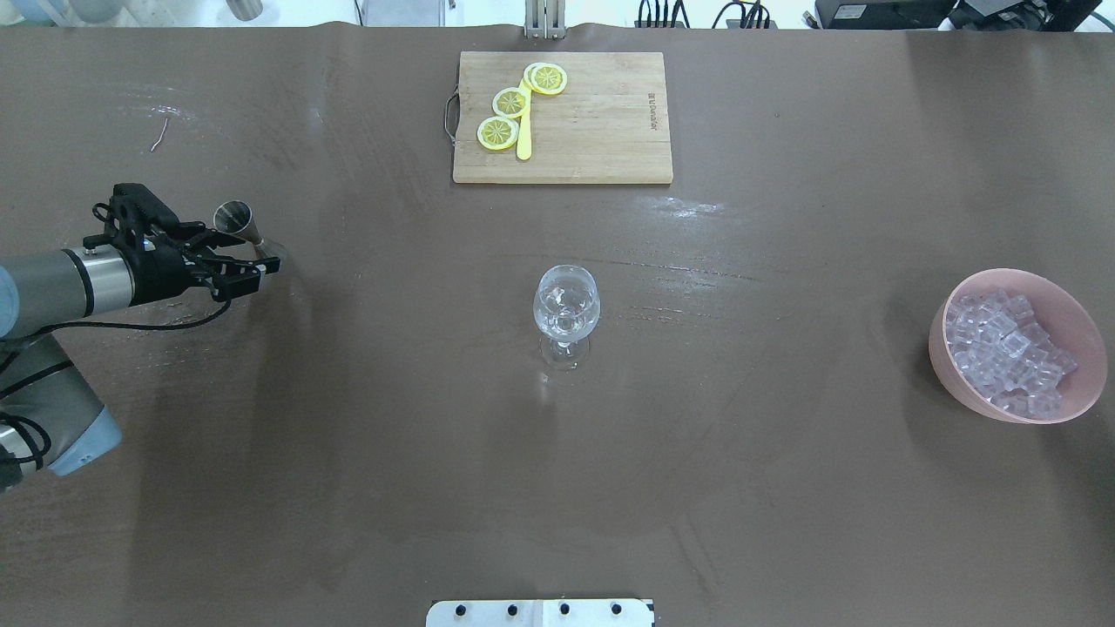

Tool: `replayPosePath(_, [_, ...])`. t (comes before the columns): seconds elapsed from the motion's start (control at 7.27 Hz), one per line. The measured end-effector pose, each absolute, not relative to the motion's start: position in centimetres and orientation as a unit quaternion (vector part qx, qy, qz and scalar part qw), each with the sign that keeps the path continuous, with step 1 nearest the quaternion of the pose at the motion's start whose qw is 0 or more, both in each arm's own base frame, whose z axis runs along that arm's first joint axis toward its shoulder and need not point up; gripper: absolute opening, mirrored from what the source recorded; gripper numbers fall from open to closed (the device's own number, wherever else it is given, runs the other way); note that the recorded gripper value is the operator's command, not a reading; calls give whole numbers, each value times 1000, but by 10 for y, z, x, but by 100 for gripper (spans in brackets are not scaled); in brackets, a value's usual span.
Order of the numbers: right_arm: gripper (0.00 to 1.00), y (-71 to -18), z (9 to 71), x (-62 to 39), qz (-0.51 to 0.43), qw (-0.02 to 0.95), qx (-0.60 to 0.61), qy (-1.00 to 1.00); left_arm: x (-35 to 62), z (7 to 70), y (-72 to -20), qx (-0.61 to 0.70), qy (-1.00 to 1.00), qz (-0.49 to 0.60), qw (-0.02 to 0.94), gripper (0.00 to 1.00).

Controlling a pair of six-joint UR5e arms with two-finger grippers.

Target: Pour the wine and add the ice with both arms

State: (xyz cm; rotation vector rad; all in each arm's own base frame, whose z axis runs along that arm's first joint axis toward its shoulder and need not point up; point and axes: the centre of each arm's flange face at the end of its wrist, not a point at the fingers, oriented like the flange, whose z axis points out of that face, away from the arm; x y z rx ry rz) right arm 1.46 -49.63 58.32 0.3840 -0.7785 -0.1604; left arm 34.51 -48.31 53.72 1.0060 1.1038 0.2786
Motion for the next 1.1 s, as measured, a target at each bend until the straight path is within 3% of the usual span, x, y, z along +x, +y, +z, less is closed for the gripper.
replayPosePath(0.55, [100,-496,583,14,-78,904,186,-377,345,537,-483,456,501,128,725,63])
replayPosePath(1.1, [100,-496,583,14,-78,904,186,-377,345,537,-483,456,501,128,724,63])
